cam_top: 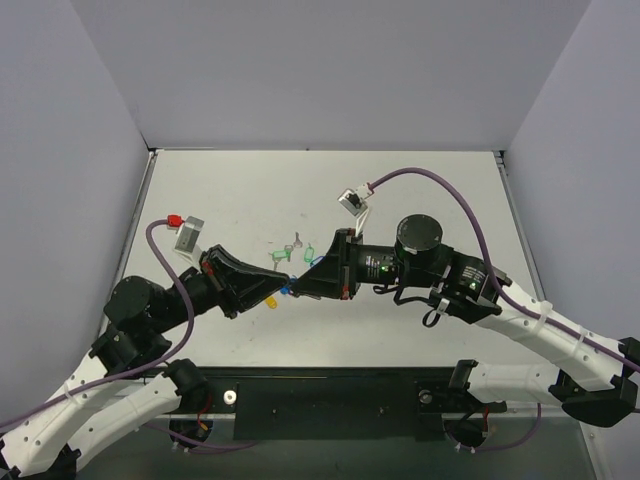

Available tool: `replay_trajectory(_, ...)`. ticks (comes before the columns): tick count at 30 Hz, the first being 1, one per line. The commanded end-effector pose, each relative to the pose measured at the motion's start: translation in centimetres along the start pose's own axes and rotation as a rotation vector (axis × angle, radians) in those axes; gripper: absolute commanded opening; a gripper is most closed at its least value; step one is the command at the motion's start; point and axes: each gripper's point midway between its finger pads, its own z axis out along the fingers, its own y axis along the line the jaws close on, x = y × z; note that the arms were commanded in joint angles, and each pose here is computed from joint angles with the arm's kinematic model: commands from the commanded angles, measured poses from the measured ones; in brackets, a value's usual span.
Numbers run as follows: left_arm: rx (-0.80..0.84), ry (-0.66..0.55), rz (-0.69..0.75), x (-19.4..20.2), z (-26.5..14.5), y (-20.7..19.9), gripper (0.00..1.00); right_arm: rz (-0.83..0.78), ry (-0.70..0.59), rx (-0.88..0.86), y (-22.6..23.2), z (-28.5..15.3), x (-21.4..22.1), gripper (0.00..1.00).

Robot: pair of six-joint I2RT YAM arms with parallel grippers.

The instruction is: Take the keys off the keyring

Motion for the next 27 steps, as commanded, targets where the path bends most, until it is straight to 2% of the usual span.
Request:
replay_trajectory(1,0.054,0.127,0.062,1.2,-0.8,-2.0,0.0,-0.042,0.023,-0.044,1.9,-0.9,-0.3,0.0)
replay_trajectory(4,0.072,0.182,0.059,2.0,-1.0,-2.3,0.0,-0.039,0.03,-0.047,2.1,-1.0,-0.2,0.0)
replay_trajectory(12,0.11,0.234,0.086,2.4,-1.6,-3.4,0.0,-0.039,0.054,-0.062,2.7,-1.0,-0.1,0.0)
replay_trajectory(20,0.185,0.36,0.088,3.9,-1.6,-4.4,0.0,-0.039,0.116,-0.069,3.1,-1.2,1.2,0.0)
replay_trajectory(27,0.171,0.476,0.1,5.1,-2.3,-4.1,0.0,-0.062,0.176,-0.049,2.9,-2.0,2.4,0.0)
